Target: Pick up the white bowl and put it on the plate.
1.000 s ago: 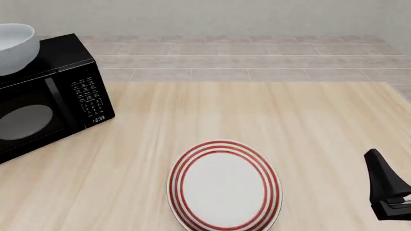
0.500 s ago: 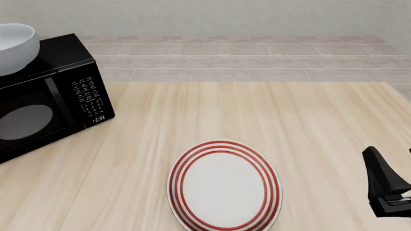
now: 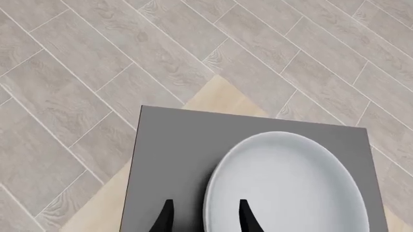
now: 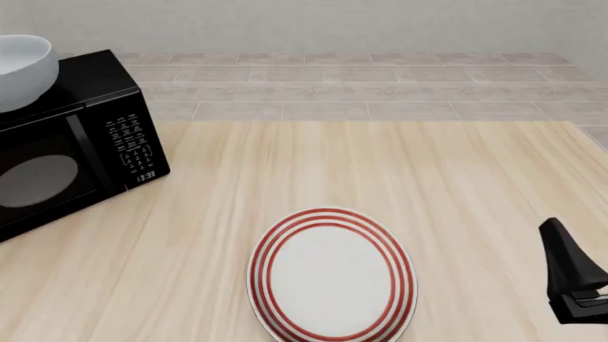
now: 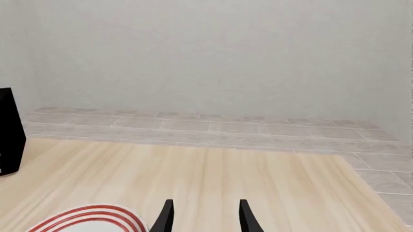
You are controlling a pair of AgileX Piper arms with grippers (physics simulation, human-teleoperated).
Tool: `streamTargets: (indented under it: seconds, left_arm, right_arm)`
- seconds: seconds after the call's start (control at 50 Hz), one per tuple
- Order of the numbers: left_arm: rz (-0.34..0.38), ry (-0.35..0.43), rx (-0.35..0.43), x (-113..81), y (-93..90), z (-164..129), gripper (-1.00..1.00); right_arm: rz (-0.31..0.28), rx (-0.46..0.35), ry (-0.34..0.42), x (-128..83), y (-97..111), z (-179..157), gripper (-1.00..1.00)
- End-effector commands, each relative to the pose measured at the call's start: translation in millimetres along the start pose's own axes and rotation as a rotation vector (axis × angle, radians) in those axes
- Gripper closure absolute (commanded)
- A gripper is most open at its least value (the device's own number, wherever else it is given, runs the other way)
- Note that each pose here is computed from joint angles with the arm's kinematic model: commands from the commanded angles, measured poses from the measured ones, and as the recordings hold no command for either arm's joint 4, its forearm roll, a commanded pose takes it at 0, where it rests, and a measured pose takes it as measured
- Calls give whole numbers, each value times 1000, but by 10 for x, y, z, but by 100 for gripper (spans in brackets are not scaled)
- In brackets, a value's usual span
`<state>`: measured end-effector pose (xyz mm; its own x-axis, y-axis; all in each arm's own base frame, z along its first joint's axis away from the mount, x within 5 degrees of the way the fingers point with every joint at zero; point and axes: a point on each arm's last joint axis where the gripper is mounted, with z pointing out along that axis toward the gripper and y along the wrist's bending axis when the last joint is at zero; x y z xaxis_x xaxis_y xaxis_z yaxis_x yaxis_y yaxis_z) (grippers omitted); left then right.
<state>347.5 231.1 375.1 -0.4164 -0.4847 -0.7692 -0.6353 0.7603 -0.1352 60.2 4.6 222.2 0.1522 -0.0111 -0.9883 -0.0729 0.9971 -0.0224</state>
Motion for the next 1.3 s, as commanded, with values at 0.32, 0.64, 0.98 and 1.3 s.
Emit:
streamTargets:
  seconds: [0.32, 0.64, 0.98, 1.3]
  left_arm:
    - [8, 26, -1, 66, -6, 178, -100]
    - [28, 33, -1, 125, -4, 278, -100]
    - [38, 20, -11, 118, 67, 236, 100]
    - [32, 12, 19, 104, -98, 168, 100]
  right_arm:
    - [-1, 3, -8, -27, -2, -27, -100]
    - [0, -1, -5, -19, 0, -5, -100]
    - [-2, -7, -6, -24, 4, 27, -100]
    - [1, -1, -3, -6, 1, 26, -100]
